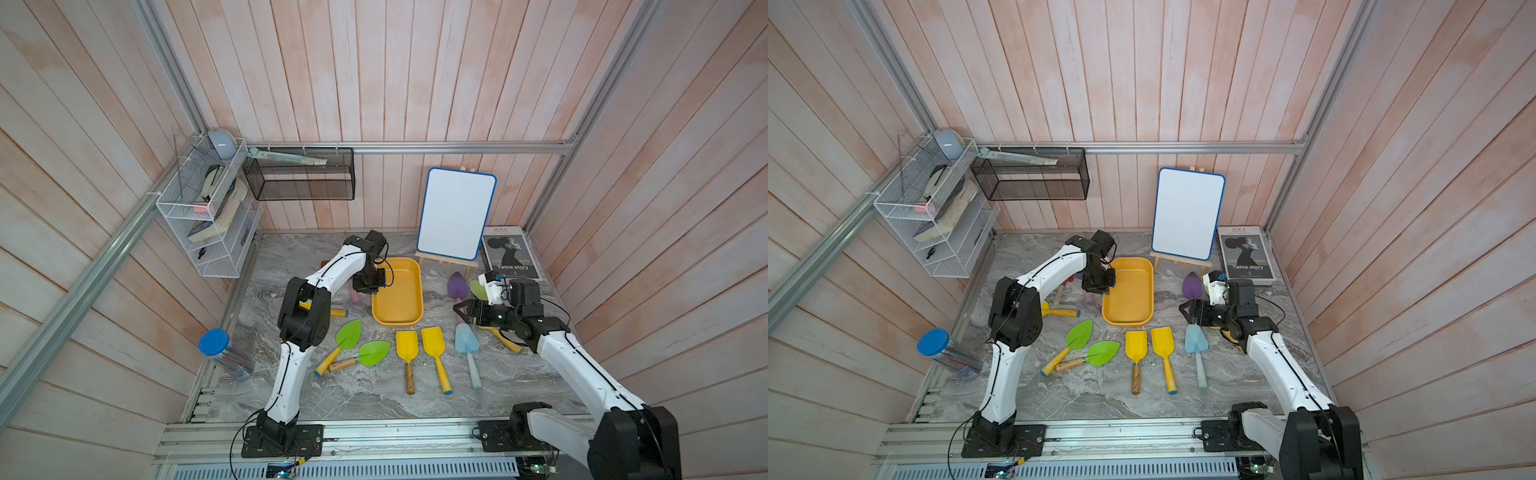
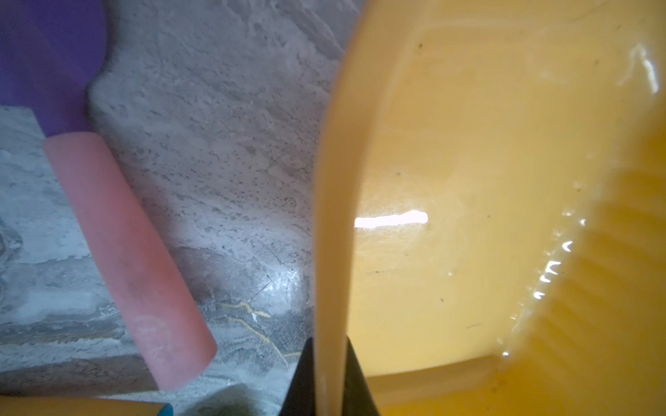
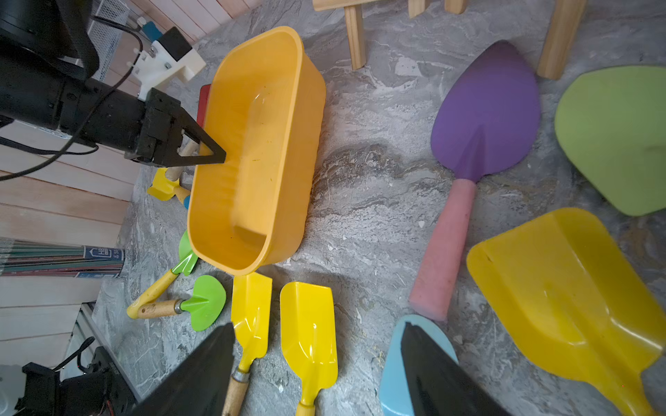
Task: Put the shovel into the storage box
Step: Adjust the storage box at the center of the board.
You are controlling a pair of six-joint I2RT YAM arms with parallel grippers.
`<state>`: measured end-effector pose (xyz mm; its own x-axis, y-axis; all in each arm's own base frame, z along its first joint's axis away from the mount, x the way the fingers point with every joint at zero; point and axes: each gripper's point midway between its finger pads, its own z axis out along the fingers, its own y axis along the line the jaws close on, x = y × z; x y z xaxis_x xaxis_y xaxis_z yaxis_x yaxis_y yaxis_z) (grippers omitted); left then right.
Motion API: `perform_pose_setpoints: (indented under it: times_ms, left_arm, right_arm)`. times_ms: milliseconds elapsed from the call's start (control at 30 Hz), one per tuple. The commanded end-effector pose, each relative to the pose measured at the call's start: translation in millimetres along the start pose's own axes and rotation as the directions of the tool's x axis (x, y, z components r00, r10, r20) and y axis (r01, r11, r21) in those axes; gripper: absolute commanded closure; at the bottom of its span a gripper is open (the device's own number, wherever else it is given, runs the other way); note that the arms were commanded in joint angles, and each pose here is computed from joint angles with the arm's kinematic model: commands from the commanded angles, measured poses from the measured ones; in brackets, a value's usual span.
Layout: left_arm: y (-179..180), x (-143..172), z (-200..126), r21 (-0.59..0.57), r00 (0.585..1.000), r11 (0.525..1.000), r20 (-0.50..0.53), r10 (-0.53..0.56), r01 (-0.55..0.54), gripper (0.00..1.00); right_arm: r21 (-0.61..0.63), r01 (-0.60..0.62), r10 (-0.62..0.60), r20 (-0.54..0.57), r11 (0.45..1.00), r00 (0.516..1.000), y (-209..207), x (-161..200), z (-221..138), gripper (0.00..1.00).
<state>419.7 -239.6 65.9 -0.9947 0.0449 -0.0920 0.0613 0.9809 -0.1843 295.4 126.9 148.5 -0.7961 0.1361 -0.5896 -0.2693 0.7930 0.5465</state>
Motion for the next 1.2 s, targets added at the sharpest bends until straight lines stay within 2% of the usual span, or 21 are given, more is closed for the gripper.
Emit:
perform_pose_setpoints:
  times_ms: [0, 200, 500, 733, 933, 1167]
  left_arm:
    - [0, 6, 1, -0.009, 0.999, 1.000, -0.046, 0.018, -0.018, 1.00]
    - [1, 8, 2, -0.021, 0.997, 1.000, -0.070, 0.014, -0.015, 0.95]
    - [0, 7, 9, -0.017, 0.997, 1.000, -0.080, 0.001, -0.002, 0.83]
    - [-3, -1, 1, -0.012, 0.999, 1.000, -0.047, -0.006, 0.006, 0.69]
    - [-15, -22, -34, 0.021, 0.998, 1.000, 0.059, 0.011, -0.012, 0.60]
    - [-18, -42, -115, 0.008, 0.961, 0.999, 0.276, 0.032, -0.035, 0.51]
  right_arm:
    - [0.003, 0.019, -0.019, -0.014, 1.000, 1.000, -1, 7, 1, 0.22]
    - [0.002, 0.022, -0.022, -0.019, 1.000, 1.000, -2, 8, 3, 0.22]
    - [0.004, 0.025, -0.025, -0.025, 1.000, 0.999, -4, 9, 5, 0.22]
    - [-0.001, 0.029, -0.029, -0.026, 1.000, 0.999, -4, 9, 5, 0.22]
    - [0.009, 0.029, -0.029, -0.027, 1.000, 0.999, -6, 9, 6, 0.21]
    - [0.093, 0.017, -0.018, 0.010, 0.995, 1.000, -18, -10, -4, 0.19]
